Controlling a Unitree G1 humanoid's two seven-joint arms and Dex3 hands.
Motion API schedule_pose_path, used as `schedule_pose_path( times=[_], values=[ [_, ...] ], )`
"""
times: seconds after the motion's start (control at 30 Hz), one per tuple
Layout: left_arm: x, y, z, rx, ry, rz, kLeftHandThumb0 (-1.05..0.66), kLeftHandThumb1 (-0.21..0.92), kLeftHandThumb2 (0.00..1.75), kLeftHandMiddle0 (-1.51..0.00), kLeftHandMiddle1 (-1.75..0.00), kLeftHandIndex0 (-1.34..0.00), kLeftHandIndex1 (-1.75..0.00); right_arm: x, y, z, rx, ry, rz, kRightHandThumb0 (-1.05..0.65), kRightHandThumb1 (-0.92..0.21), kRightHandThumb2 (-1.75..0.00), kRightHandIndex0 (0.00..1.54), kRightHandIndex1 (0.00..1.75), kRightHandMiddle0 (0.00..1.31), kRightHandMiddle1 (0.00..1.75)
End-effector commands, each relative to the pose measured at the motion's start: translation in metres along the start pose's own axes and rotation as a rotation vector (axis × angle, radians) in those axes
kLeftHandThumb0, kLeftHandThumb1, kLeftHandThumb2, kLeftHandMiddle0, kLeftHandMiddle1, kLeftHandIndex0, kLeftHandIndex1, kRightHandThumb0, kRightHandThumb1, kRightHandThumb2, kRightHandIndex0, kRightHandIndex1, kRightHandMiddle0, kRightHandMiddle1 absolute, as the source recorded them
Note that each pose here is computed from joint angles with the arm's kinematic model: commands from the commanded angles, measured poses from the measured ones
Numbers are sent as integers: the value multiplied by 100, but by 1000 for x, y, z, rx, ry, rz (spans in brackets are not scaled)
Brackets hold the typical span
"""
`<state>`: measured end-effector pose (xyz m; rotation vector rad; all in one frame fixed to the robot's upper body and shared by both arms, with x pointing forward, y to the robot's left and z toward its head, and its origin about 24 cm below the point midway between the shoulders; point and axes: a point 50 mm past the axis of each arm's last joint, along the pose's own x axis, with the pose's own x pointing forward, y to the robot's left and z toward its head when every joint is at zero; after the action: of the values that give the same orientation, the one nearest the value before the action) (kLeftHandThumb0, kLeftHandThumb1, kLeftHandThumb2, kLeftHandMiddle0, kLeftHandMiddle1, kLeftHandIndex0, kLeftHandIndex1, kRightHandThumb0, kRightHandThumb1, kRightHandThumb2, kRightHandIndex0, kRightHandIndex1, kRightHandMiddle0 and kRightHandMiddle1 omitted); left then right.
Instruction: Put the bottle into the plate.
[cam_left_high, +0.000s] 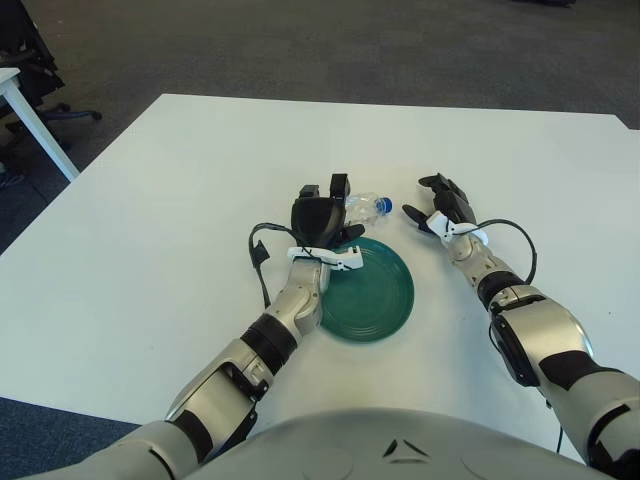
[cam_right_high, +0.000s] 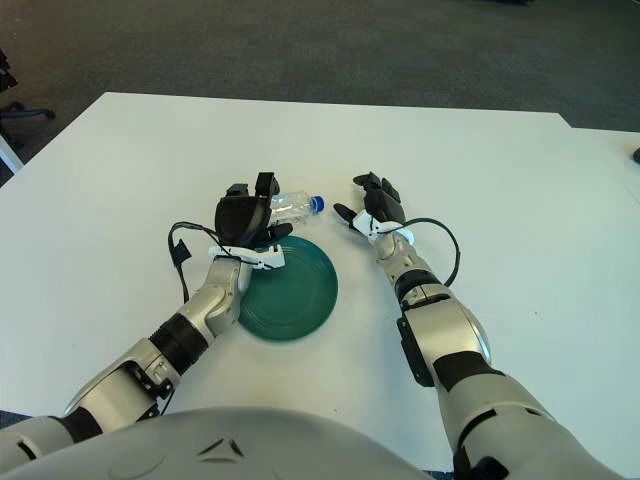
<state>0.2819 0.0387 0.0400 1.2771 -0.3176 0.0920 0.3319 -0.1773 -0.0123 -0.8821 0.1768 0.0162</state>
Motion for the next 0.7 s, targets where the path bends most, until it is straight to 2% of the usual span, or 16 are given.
schedule_pose_path(
  times=[0.0, 0.2, 0.67],
  values=[
    [6, 5, -3, 3, -6, 44, -40, 63, 92, -92, -175, -38, -175, -32, 28, -54, -44, 252, 140, -78, -92, -48, 62, 8, 0, 90],
    [7, 20, -3, -6, -33, 128, -40, 63, 92, -89, -175, -38, -175, -34, 32, -55, -51, 275, 166, -77, -92, -48, 61, 8, 0, 87],
    [9, 38, -7, 3, -78, 180, -39, 66, 87, -85, -175, -36, -175, -35, 35, -54, -49, 279, 185, -76, -92, -46, 61, 7, 0, 87]
  ],
)
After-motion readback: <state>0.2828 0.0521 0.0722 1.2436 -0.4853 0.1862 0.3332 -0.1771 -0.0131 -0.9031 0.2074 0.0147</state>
